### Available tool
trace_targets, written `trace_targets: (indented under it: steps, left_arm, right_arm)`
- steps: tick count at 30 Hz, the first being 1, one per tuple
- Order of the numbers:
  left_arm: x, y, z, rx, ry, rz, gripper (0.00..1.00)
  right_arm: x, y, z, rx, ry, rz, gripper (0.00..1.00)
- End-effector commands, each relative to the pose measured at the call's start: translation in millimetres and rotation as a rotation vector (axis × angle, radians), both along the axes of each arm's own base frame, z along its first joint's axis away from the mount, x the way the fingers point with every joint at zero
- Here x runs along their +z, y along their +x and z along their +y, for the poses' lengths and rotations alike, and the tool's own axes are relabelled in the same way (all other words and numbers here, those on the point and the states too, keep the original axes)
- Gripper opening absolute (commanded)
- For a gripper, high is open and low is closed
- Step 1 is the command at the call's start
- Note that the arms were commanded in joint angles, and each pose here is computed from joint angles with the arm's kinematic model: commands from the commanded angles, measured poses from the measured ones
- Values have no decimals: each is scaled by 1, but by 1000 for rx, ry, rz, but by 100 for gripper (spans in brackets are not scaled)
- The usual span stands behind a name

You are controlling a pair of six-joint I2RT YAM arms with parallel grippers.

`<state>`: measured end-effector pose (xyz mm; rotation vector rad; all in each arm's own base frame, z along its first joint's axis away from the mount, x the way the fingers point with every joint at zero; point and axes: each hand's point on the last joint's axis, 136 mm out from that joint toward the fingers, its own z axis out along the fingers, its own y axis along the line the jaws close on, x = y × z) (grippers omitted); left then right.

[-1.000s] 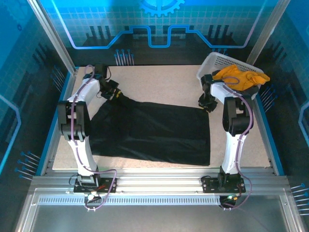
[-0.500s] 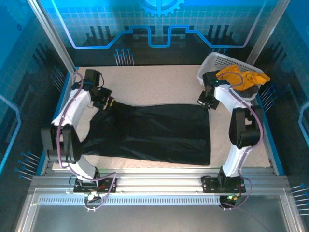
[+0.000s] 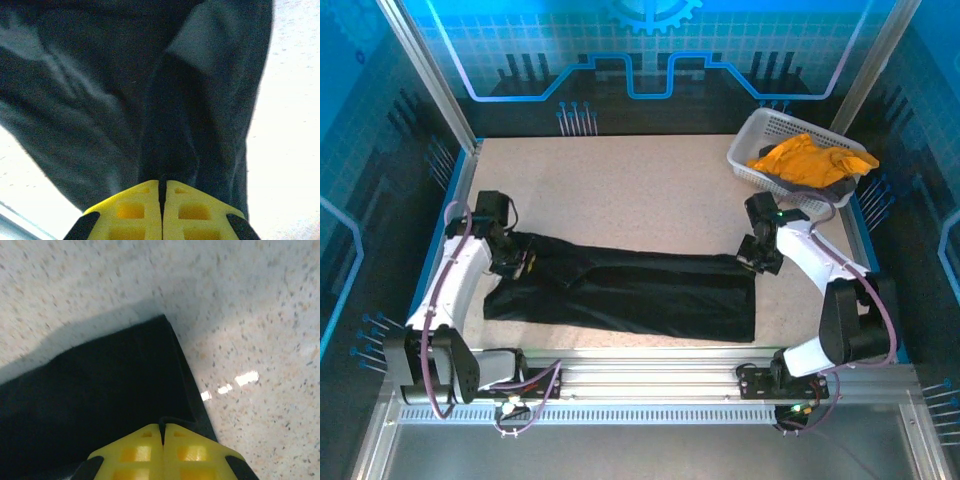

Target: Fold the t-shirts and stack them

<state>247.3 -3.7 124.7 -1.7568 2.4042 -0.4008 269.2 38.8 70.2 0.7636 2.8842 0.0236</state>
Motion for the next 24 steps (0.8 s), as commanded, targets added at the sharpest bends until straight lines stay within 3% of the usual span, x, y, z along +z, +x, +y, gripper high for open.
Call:
trace_targets:
  steps: [1, 22, 24]
  left_arm:
    - [-17, -29, 0, 0, 4, 82, 0]
    - [-41, -70, 11, 2, 82, 175, 0]
    - [-44, -73, 8, 9, 68, 183, 0]
  right_arm:
    - [-6, -18, 3, 17, 20, 39, 0]
    - [-6, -46, 5, 22, 12, 100, 0]
    - [-5, -49, 7, 24, 16, 102, 10]
